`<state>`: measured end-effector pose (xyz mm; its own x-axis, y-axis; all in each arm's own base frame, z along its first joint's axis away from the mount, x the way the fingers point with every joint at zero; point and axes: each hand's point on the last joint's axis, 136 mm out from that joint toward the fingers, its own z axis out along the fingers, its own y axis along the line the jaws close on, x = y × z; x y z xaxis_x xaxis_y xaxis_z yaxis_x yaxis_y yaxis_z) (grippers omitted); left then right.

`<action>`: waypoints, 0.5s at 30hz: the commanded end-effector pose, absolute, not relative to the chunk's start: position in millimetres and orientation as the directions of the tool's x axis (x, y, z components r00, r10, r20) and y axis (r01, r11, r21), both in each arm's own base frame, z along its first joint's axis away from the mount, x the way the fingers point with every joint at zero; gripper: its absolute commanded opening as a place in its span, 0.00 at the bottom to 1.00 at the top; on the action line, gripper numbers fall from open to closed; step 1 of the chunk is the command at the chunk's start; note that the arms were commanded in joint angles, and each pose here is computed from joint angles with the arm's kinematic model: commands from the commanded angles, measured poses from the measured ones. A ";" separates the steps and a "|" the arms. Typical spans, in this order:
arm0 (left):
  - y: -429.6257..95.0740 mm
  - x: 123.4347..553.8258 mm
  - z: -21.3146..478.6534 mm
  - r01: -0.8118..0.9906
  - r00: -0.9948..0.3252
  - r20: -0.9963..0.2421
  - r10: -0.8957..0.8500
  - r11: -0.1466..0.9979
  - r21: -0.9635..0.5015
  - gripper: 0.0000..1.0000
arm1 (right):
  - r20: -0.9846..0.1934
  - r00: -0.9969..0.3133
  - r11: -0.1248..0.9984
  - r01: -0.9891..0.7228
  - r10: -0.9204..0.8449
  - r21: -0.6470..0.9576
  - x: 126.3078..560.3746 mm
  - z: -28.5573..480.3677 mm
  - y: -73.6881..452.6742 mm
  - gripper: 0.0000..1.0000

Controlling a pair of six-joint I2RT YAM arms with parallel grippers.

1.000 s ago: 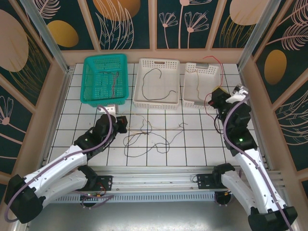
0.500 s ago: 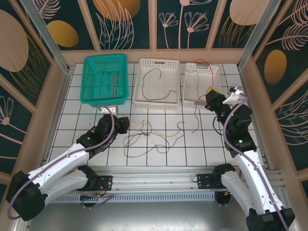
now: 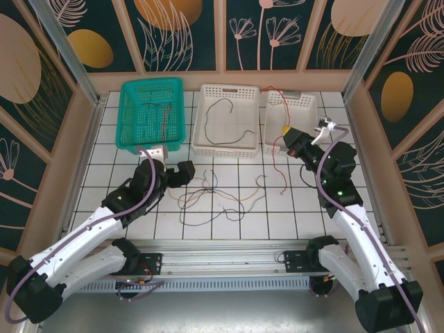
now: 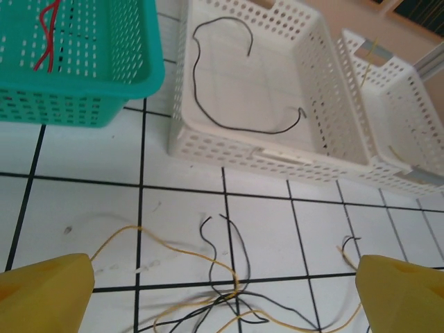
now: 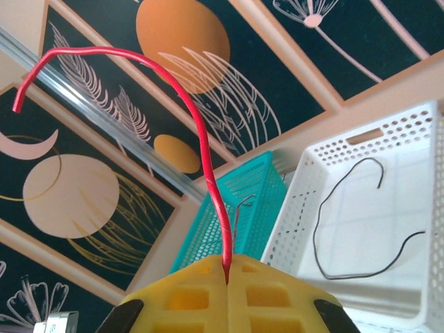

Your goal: Untangle the cables

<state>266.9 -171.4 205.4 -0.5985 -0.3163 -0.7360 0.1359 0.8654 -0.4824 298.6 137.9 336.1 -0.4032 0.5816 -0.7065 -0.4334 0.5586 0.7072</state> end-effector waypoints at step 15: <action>-274.8 241.6 288.7 0.537 -0.660 -0.665 -0.349 0.400 -0.742 0.97 | -0.598 -0.671 0.372 -0.470 0.439 0.800 304.0 308.8 244.0 0.00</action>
